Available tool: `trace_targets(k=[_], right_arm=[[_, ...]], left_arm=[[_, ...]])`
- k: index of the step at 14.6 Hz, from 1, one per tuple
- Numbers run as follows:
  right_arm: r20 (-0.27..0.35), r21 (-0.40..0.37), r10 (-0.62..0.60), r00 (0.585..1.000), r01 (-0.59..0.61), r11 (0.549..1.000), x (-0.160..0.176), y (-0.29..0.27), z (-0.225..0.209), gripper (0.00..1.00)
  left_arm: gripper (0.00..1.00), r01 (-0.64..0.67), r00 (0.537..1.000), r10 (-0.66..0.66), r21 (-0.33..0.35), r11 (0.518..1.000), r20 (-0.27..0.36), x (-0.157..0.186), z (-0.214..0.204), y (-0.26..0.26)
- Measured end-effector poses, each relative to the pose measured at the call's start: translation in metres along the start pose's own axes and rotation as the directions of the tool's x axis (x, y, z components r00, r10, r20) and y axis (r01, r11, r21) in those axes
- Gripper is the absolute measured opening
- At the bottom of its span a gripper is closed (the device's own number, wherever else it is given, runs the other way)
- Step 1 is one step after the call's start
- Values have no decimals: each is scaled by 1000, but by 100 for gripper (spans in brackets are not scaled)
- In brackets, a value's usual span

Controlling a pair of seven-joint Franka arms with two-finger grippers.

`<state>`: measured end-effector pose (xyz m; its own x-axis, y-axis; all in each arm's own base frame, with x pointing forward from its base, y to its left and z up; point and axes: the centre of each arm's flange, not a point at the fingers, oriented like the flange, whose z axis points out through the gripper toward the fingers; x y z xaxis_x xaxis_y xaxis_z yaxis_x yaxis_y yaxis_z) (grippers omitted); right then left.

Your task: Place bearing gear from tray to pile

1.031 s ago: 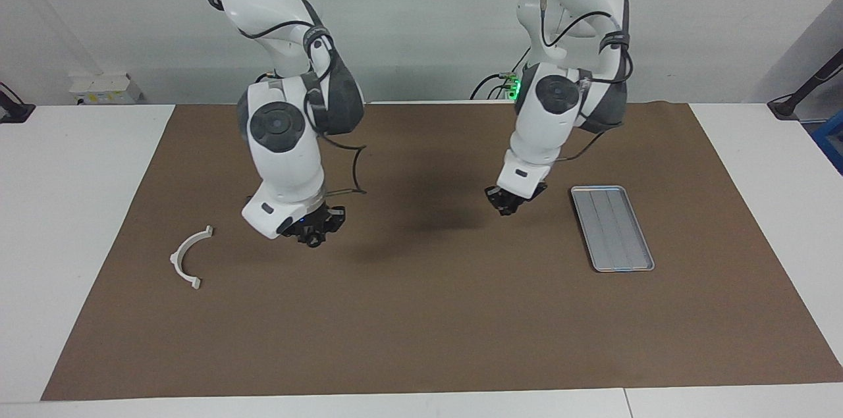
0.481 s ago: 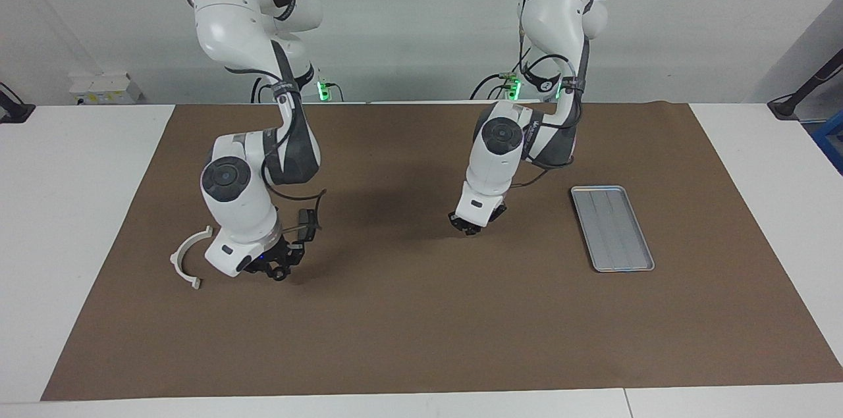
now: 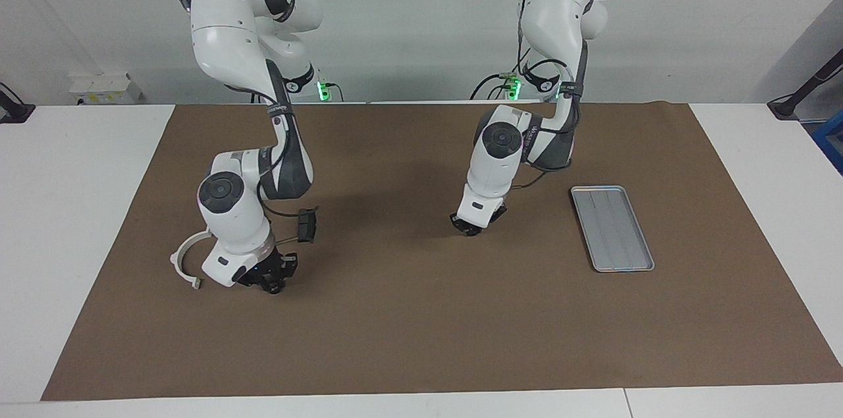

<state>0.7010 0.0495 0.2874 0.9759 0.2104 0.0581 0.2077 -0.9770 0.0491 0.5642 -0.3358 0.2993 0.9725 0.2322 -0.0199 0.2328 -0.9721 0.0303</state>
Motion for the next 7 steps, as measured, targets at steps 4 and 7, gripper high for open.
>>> trace_targets(k=[4,7], right_arm=[[-1,0,1,1000,-1,1000,0,1,0,36],[13,2,10,1000,-10,1000,-1,-4,-1,65]], left_arm=[[48,7,1000,-7,-1,1000,-4,2,-3,-2],[85,54,998,-54,-10,999,-34,25,-31,-24]])
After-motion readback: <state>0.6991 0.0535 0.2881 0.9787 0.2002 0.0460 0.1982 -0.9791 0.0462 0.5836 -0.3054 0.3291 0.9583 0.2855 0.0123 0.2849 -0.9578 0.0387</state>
